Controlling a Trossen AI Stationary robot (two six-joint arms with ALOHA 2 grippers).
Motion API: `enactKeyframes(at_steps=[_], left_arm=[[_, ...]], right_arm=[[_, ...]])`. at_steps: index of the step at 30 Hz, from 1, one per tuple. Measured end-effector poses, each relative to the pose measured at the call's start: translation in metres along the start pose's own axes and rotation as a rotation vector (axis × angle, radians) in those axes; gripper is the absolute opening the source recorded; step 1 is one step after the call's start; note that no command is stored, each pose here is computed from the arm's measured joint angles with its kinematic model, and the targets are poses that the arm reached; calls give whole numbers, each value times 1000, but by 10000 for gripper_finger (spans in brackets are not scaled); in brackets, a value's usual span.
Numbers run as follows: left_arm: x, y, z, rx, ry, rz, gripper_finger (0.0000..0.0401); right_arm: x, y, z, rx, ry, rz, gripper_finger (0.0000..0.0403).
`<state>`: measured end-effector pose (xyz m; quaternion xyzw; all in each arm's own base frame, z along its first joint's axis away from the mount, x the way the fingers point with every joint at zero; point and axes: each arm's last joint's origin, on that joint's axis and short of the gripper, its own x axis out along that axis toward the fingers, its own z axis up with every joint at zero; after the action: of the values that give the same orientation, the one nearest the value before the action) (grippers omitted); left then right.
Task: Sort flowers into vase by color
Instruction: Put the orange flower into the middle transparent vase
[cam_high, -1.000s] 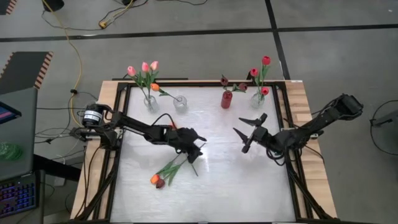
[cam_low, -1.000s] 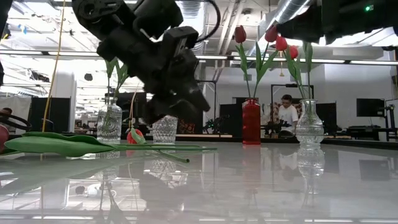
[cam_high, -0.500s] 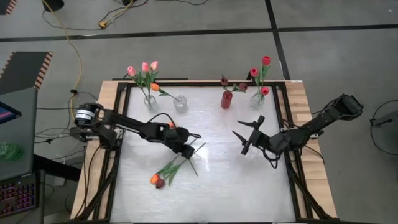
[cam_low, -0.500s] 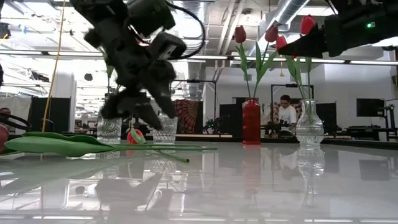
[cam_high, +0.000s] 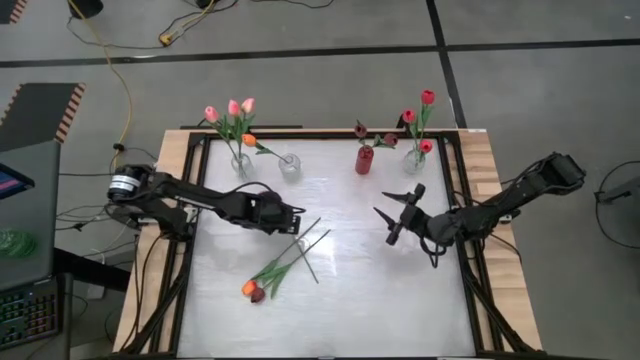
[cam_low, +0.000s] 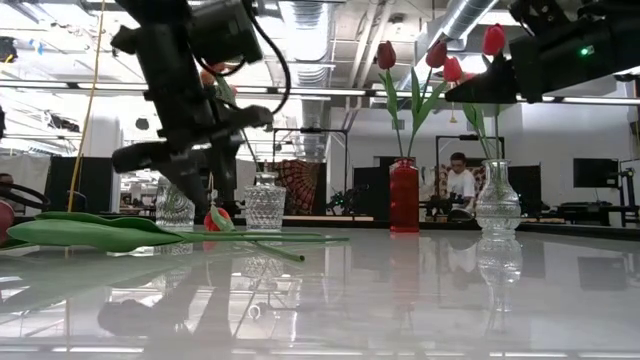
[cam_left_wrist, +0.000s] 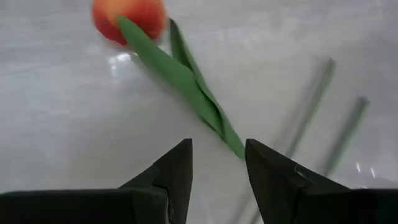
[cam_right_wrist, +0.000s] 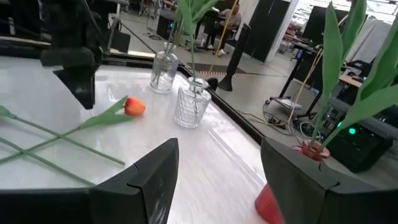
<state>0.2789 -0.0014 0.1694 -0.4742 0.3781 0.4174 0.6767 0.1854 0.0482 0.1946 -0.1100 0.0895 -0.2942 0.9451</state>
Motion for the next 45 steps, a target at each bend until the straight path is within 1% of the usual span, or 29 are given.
enactKeyframes(at_steps=[5, 6, 10, 12, 14, 18, 24, 28, 32, 39, 40, 43, 45], left_arm=[[18, 0, 8, -51, -27, 22, 135], [21, -2, 10, -62, -29, 9, 135], [25, -1, 18, -91, -37, 5, 135], [27, 1, 20, -98, -30, 21, 135], [28, 0, 23, -110, -35, 5, 135], [34, 1, 22, -126, -5, 17, 135], [46, 0, 19, -108, 24, 31, 135], [47, 0, 19, -92, 13, 31, 131], [47, 0, 19, -70, 15, 27, 102], [46, 0, 20, -67, 5, 21, 13], [44, -1, 20, -69, -2, 15, 8], [42, -2, 21, -53, -21, -6, 8], [39, -6, 23, -48, -45, -42, 9]], right_arm=[[1, 0, -2, -20, 14, -2, 256], [1, 0, -2, -20, 14, -2, 256], [1, 0, -3, -26, 18, -1, 256], [1, 0, -3, -33, 23, 4, 256], [1, 0, -5, -51, 36, 9, 256], [1, 0, -7, -64, 46, 20, 256], [1, 0, -7, -67, 47, 20, 256], [1, 0, -8, -76, 53, 21, 256], [1, 0, -8, -77, 53, 20, 256], [1, 0, -8, -77, 53, 21, 256], [1, 0, -8, -77, 53, 21, 256], [1, 0, -8, -76, 52, 20, 256], [1, 0, -8, -76, 52, 20, 256]])
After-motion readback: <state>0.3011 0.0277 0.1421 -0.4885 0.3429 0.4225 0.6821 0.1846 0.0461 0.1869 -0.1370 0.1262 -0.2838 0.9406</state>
